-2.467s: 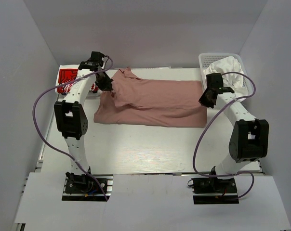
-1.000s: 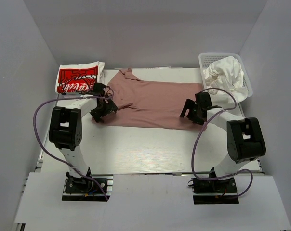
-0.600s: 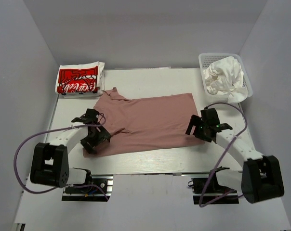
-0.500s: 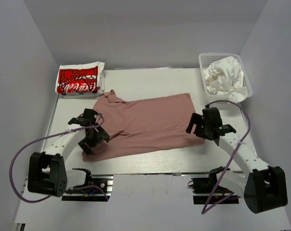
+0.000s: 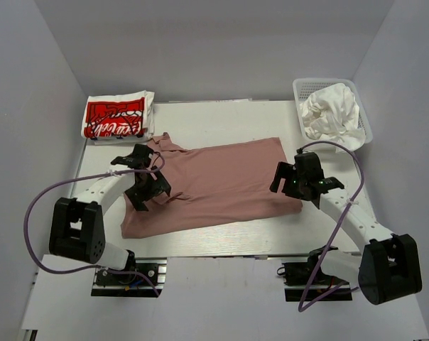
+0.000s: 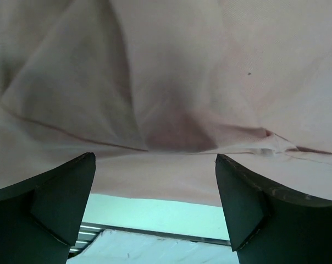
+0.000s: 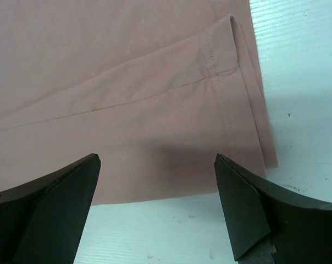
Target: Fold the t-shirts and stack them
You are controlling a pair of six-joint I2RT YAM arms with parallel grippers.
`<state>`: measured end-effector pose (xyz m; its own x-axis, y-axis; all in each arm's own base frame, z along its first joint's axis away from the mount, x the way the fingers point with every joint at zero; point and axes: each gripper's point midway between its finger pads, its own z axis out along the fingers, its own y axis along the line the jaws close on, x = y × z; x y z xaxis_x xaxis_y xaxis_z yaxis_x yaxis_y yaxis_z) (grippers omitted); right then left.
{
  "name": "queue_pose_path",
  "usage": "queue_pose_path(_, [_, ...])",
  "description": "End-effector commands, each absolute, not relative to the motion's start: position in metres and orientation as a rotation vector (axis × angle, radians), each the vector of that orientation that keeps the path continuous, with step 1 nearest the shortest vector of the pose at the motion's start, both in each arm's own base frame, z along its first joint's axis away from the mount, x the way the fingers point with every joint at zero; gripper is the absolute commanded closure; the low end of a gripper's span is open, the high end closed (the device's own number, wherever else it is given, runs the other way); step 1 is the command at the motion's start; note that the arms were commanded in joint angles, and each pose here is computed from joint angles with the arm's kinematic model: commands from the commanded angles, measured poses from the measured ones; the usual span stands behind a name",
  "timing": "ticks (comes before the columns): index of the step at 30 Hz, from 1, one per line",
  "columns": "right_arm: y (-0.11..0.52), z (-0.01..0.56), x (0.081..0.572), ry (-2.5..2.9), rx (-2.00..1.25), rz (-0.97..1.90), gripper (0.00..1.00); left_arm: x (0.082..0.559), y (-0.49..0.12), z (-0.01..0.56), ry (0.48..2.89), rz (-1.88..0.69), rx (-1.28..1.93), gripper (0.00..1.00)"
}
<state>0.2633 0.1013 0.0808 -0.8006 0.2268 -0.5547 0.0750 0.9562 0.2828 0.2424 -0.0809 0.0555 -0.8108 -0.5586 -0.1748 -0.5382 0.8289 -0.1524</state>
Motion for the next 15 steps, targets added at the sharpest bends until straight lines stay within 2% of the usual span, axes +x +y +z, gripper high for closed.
queue_pose_path(1, [0.108, 0.100, 0.282, 2.422, 0.197, 0.359, 0.10, 0.254, -0.099, 0.056, 2.782, -0.250, -0.750, 0.00])
queue_pose_path(7, [0.111, 0.099, 0.286, 2.426, 0.183, 0.367, 0.10, 0.289, -0.114, 0.050, 2.691, -0.324, -0.679, 0.01])
queue_pose_path(11, [0.107, 0.102, 0.289, 2.413, 0.193, 0.343, 0.10, 0.321, -0.114, 0.044, 2.666, -0.267, -0.670, 0.01])
queue_pose_path(14, [0.105, 0.111, 0.293, 2.380, 0.194, 0.327, 0.10, 0.352, -0.119, 0.044, 2.663, -0.243, -0.639, 0.01])
queue_pose_path(15, [0.104, 0.113, 0.295, 2.370, 0.198, 0.328, 0.10, 0.376, -0.122, 0.061, 2.615, -0.270, -0.641, 0.01])
